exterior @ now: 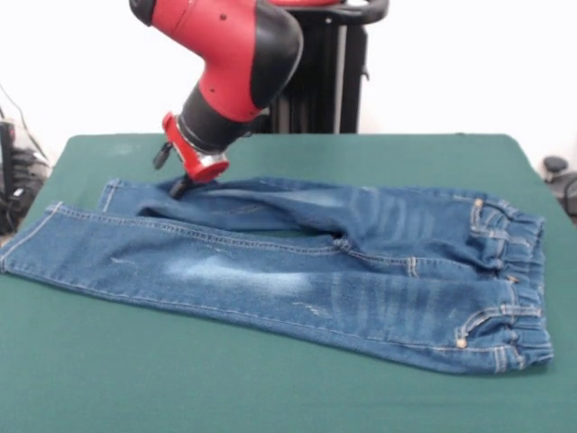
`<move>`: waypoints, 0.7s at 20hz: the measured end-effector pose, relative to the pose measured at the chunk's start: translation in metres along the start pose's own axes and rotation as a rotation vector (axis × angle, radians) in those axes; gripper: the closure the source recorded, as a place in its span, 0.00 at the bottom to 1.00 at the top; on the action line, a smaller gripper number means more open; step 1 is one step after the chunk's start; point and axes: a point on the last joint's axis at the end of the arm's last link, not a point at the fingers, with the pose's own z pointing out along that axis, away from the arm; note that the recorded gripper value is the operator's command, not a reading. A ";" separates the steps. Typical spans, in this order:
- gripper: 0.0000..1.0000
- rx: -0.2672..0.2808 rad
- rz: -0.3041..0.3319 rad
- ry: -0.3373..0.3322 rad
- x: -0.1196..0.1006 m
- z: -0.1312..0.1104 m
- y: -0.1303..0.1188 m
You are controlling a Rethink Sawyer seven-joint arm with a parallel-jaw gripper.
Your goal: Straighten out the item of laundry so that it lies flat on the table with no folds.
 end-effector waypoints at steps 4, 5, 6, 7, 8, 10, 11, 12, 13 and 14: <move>0.00 0.061 0.002 -0.013 -0.003 0.015 -0.018; 0.00 0.068 0.003 -0.014 -0.003 0.017 -0.020; 0.00 0.085 0.001 -0.016 -0.003 0.021 -0.025; 0.00 0.093 0.001 -0.016 -0.004 0.024 -0.029; 0.00 0.095 0.001 -0.016 -0.004 0.024 -0.029; 0.00 0.100 0.010 -0.009 -0.006 0.028 -0.034; 0.00 0.101 0.014 -0.007 -0.007 0.028 -0.035; 0.00 0.102 0.017 -0.005 -0.008 0.029 -0.036; 0.00 0.104 0.022 -0.002 -0.009 0.031 -0.038; 0.00 0.108 0.031 0.006 -0.010 0.034 -0.043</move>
